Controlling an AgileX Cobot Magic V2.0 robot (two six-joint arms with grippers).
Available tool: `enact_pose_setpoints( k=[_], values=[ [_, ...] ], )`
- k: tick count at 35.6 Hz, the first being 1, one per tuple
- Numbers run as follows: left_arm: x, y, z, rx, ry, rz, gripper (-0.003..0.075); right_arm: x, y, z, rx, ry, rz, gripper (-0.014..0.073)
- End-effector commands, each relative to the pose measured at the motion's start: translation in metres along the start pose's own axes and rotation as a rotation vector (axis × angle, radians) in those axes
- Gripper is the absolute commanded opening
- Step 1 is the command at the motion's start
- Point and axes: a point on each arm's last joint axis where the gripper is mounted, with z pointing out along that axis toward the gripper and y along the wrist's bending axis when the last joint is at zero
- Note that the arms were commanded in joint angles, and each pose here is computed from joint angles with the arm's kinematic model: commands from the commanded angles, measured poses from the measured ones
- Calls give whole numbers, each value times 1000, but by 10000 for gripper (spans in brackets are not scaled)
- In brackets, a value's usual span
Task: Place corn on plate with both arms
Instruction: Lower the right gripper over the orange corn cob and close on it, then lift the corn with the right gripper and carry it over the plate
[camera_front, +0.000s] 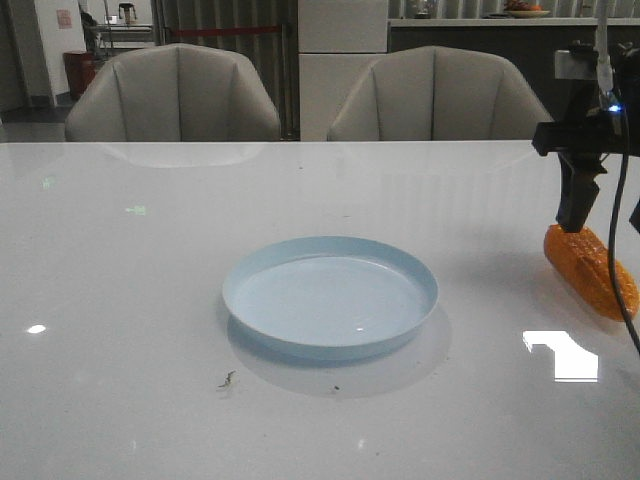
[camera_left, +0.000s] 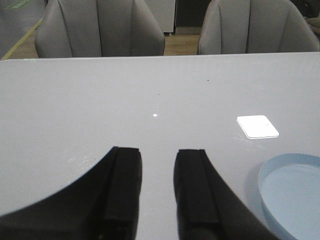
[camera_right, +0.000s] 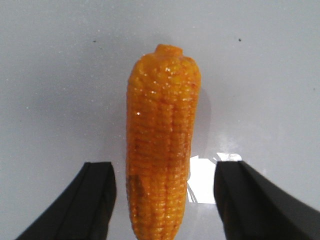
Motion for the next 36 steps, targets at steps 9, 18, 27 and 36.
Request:
enact_pose_setpoints(
  k=[9, 18, 27, 36],
  values=[
    [-17, 1, -2, -9, -105, -10, 262, -13, 2, -4, -16, -84, 15, 529],
    [-17, 1, -2, -9, -105, -10, 262, -13, 2, 7, -15, -70, 15, 524],
    [-17, 1, -2, -9, -105, -10, 262, -12, 1, 21, -10, -37, 9, 251],
    [-17, 1, -2, -9, -105, -10, 262, -23, 14, 5, -21, -79, -156, 221]
  ],
)
